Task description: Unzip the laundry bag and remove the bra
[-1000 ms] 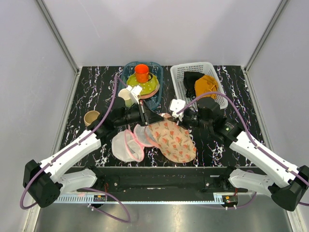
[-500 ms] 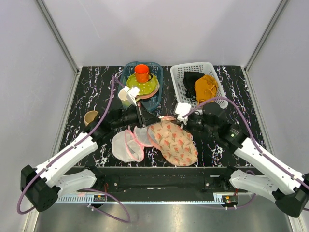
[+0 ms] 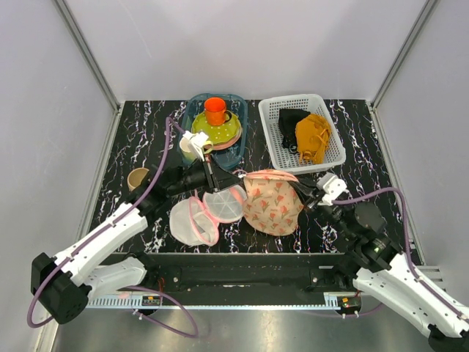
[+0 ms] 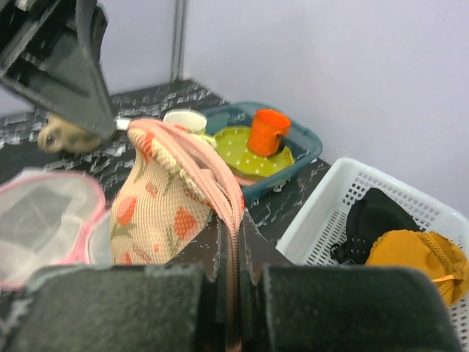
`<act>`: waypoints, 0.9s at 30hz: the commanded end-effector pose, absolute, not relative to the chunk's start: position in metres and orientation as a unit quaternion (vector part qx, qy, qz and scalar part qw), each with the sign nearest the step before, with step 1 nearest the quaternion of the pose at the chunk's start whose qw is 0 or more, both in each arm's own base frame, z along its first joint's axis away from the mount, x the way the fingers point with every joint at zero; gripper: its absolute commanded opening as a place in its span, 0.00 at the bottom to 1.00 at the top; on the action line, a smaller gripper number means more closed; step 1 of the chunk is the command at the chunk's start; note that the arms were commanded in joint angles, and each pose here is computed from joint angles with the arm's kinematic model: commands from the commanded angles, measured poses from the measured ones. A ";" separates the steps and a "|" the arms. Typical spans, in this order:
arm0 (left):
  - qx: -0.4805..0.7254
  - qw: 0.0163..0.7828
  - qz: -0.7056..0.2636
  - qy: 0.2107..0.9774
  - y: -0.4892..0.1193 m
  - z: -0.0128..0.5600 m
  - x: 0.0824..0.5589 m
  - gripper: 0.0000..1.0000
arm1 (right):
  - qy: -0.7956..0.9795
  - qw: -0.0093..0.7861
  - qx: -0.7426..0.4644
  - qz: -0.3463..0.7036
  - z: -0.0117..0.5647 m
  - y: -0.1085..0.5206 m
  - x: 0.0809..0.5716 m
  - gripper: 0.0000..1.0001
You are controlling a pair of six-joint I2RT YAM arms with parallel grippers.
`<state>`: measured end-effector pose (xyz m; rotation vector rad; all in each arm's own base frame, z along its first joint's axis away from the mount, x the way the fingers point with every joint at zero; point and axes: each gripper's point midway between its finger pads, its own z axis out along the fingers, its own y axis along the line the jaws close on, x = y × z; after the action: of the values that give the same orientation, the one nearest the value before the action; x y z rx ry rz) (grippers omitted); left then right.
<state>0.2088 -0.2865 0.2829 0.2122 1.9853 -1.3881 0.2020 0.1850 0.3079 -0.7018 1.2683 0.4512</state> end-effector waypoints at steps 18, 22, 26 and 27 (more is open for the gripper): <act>0.097 0.317 -0.589 0.737 -0.338 0.282 0.216 0.00 | 0.663 0.664 -0.277 0.209 0.355 0.186 0.214 0.82; 0.102 0.314 -0.599 0.730 -0.344 0.286 0.216 0.00 | 0.679 0.632 -0.338 0.160 0.345 0.186 0.218 0.88; 0.108 0.322 -0.600 0.724 -0.344 0.293 0.215 0.00 | 0.679 0.566 -0.436 0.167 0.326 0.202 0.205 0.85; 0.108 0.326 -0.600 0.723 -0.343 0.297 0.217 0.00 | 0.682 0.556 -0.445 0.166 0.323 0.205 0.206 0.85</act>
<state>0.2131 -0.3357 0.2416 0.2158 2.0876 -1.4996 0.2183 0.1934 0.3612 -0.7638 1.5066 0.4083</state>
